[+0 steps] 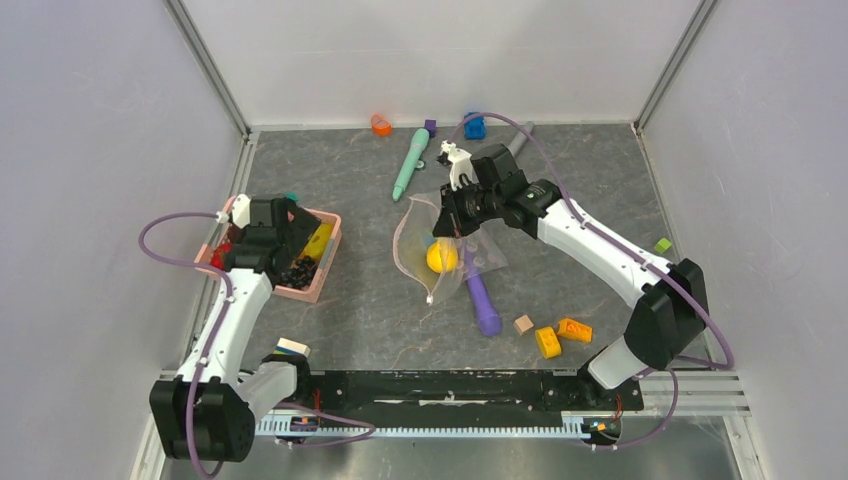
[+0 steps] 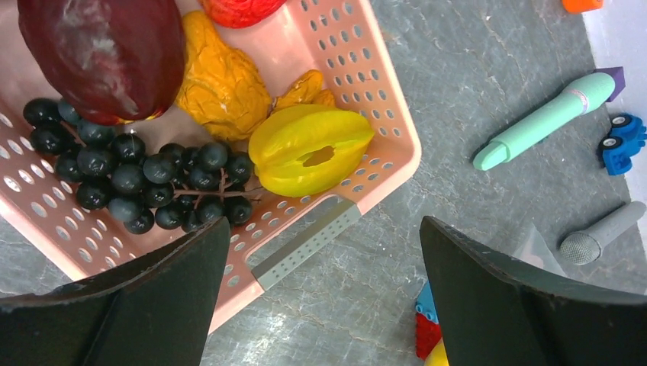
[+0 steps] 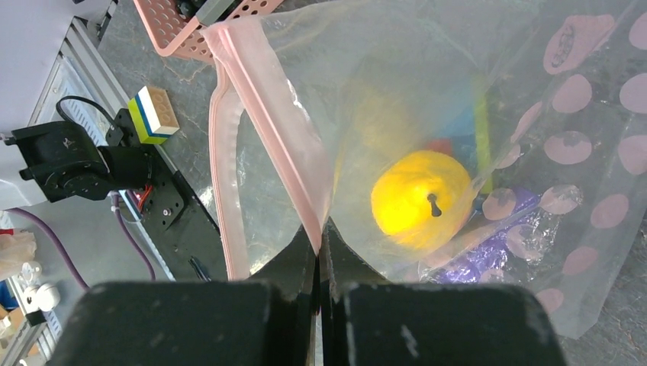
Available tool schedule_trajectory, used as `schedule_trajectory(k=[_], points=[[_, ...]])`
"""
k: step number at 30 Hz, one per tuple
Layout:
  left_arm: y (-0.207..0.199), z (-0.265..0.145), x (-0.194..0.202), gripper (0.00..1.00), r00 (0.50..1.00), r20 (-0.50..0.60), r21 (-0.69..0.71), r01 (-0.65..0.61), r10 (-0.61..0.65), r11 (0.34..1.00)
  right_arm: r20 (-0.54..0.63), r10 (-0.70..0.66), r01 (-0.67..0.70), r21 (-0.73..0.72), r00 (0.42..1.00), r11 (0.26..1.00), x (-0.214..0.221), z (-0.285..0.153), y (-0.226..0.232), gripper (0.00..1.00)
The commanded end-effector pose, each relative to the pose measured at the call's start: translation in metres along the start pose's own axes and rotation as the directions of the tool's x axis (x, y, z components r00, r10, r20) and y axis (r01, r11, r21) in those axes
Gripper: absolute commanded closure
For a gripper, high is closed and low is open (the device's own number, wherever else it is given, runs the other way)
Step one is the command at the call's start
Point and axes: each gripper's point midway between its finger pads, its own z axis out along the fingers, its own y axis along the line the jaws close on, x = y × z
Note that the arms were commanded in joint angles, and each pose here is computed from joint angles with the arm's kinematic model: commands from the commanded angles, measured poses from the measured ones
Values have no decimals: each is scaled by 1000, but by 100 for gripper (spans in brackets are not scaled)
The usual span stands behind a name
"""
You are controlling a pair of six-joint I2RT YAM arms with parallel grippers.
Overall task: Place the food in the zip-top bag and seal the zipper
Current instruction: Pick up the fake fruit from the bin.
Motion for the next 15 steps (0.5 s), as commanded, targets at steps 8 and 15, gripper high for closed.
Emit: schedule_trajectory(k=[8, 15], points=[[-2, 35, 3, 0, 979, -63, 37, 197, -194, 980, 33, -20, 19, 25, 999, 1000, -3, -8, -5, 100], [-6, 55, 1, 0, 964, -69, 61, 261, -257, 963, 26, -32, 30, 70, 999, 997, 2, -9, -15, 100]])
